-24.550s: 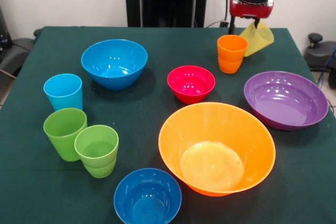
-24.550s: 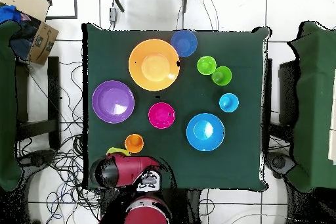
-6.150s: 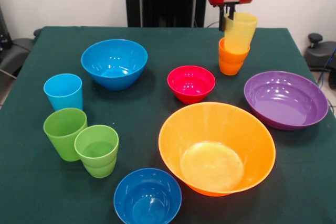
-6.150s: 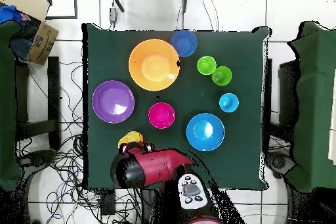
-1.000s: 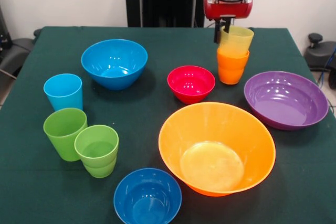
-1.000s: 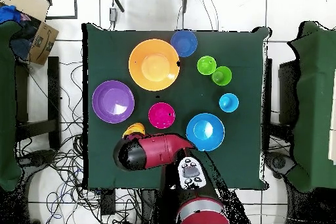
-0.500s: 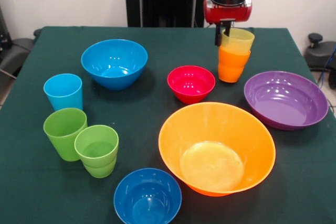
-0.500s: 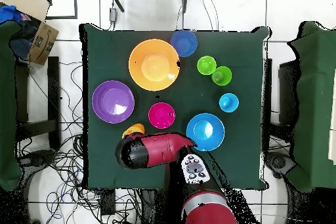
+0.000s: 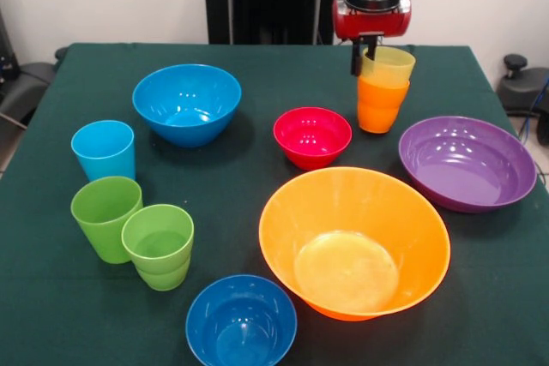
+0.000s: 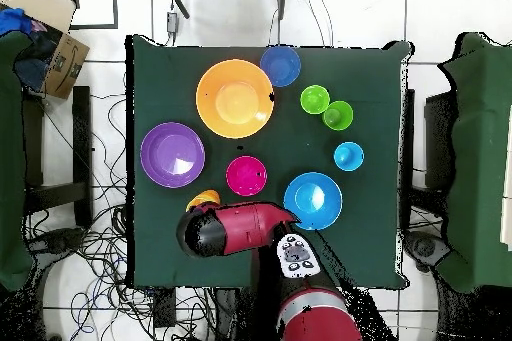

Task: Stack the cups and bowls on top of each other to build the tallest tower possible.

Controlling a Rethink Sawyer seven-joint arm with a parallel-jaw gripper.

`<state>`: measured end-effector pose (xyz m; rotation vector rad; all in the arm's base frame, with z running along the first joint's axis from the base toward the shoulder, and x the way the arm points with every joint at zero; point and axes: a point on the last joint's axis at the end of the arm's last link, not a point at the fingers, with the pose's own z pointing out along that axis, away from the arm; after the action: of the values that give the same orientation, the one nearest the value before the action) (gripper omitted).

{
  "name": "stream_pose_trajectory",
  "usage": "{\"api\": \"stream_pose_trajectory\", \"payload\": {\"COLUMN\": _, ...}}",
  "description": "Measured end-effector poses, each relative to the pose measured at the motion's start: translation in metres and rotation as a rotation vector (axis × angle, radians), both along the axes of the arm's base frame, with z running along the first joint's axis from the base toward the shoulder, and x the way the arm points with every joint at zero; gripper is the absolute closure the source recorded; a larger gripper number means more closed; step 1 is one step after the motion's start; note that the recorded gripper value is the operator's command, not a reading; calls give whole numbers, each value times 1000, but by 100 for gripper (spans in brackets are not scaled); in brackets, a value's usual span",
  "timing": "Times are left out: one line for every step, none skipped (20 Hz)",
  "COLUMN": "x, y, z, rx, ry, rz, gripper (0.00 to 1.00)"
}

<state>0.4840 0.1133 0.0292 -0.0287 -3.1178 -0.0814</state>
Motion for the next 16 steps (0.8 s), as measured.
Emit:
{"api": "stream_pose_trajectory", "payload": {"x": 0, "y": 0, "z": 0, "rx": 0, "ry": 0, "rz": 0, "gripper": 100}}
{"api": "stream_pose_trajectory", "payload": {"x": 1, "y": 0, "z": 0, "rx": 0, "ry": -1, "rz": 0, "gripper": 100}}
{"api": "stream_pose_trajectory", "payload": {"x": 1, "y": 0, "z": 0, "rx": 0, "ry": -1, "rz": 0, "gripper": 100}}
{"api": "stream_pose_trajectory", "payload": {"x": 1, "y": 0, "z": 0, "rx": 0, "ry": -2, "rz": 0, "gripper": 100}}
{"api": "stream_pose_trajectory", "payload": {"x": 2, "y": 0, "z": 0, "rx": 0, "ry": -3, "rz": 0, "gripper": 100}}
{"api": "stream_pose_trajectory", "payload": {"x": 2, "y": 0, "z": 0, "rx": 0, "ry": -4, "rz": 0, "gripper": 100}}
{"api": "stream_pose_trajectory", "payload": {"x": 3, "y": 0, "z": 0, "rx": -1, "ry": -5, "rz": -1, "gripper": 100}}
{"api": "stream_pose_trajectory", "payload": {"x": 3, "y": 0, "z": 0, "rx": -1, "ry": -5, "rz": -1, "gripper": 100}}
{"api": "stream_pose_trajectory", "payload": {"x": 3, "y": 0, "z": 0, "rx": -1, "ry": -6, "rz": -1, "gripper": 100}}
{"api": "stream_pose_trajectory", "payload": {"x": 4, "y": -1, "z": 0, "rx": -1, "ry": -7, "rz": -1, "gripper": 100}}
{"api": "stream_pose_trajectory", "payload": {"x": 4, "y": -1, "z": 0, "rx": -1, "ry": -8, "rz": -1, "gripper": 100}}
{"api": "stream_pose_trajectory", "payload": {"x": 5, "y": -1, "z": 0, "rx": -1, "ry": -9, "rz": -1, "gripper": 100}}
{"api": "stream_pose_trajectory", "payload": {"x": 5, "y": -1, "z": 0, "rx": -1, "ry": -9, "rz": -1, "gripper": 100}}
{"api": "stream_pose_trajectory", "payload": {"x": 5, "y": -1, "z": 0, "rx": -1, "ry": -9, "rz": -1, "gripper": 100}}
{"api": "stream_pose_trajectory", "payload": {"x": 5, "y": -1, "z": 1, "rx": -1, "ry": -10, "rz": -1, "gripper": 100}}
{"api": "stream_pose_trajectory", "payload": {"x": 5, "y": -1, "z": 1, "rx": -1, "ry": -10, "rz": -1, "gripper": 100}}
